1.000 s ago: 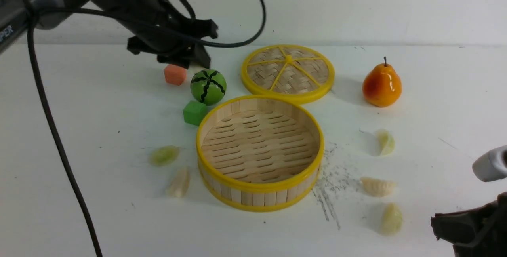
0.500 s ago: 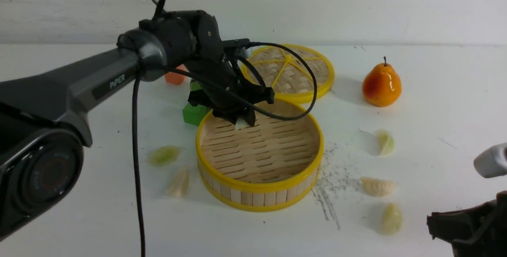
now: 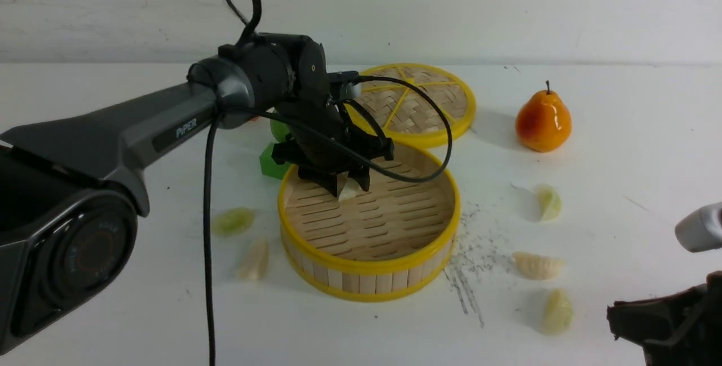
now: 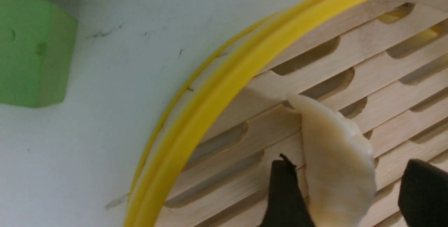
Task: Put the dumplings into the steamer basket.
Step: Use the left arm to put the dumpling into the steamer, then use the left arm to grab a dumpling
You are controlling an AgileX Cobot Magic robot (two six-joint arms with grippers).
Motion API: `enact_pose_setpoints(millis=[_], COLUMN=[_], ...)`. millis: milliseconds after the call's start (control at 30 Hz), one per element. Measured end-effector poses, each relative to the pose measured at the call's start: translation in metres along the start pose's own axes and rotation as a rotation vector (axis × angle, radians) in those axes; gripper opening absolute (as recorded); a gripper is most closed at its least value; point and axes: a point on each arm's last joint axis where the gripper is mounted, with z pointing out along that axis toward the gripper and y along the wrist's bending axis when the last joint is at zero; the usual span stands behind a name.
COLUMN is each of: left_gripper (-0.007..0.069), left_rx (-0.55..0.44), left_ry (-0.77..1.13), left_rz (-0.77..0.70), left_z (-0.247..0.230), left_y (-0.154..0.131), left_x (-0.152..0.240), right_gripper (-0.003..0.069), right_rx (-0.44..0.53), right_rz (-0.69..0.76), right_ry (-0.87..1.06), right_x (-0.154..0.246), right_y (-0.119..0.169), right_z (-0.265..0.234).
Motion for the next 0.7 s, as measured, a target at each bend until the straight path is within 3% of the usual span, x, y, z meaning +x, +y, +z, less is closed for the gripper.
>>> enact_pose_setpoints(millis=[200,333,467,567,700], left_gripper=[0.0463,0.0448,0.0414,0.0370,0.0333], left_rx=[-0.040,-0.228,-0.375,-0.376,-0.282], left_ry=[-0.050,-0.147,-0.102,-0.006,0.180], left_rz=[0.056,0.167,0.152,0.104,0.115], left_z=[-0.046,-0.115,-0.140,-0.125,-0.082], left_y=[-0.005,0.003,0.031,0.062,0.093], left_x=[-0.012,-0.024,-0.023,-0.019,-0.002], right_gripper=[0.0041,0.0041,0.0042,0.0046,0.0050], right_rx=[0.001,0.001,0.001,0.002,0.002], right_rz=[-0.001,-0.020,-0.025,-0.027,-0.027], right_ry=[0.001,0.001,0.001,0.001,0.001], right_x=[0.000,0.000,0.000,0.000,0.000], right_y=[0.000,0.000,0.000,0.000,0.000], right_z=[0.000,0.000,0.000,0.000,0.000])
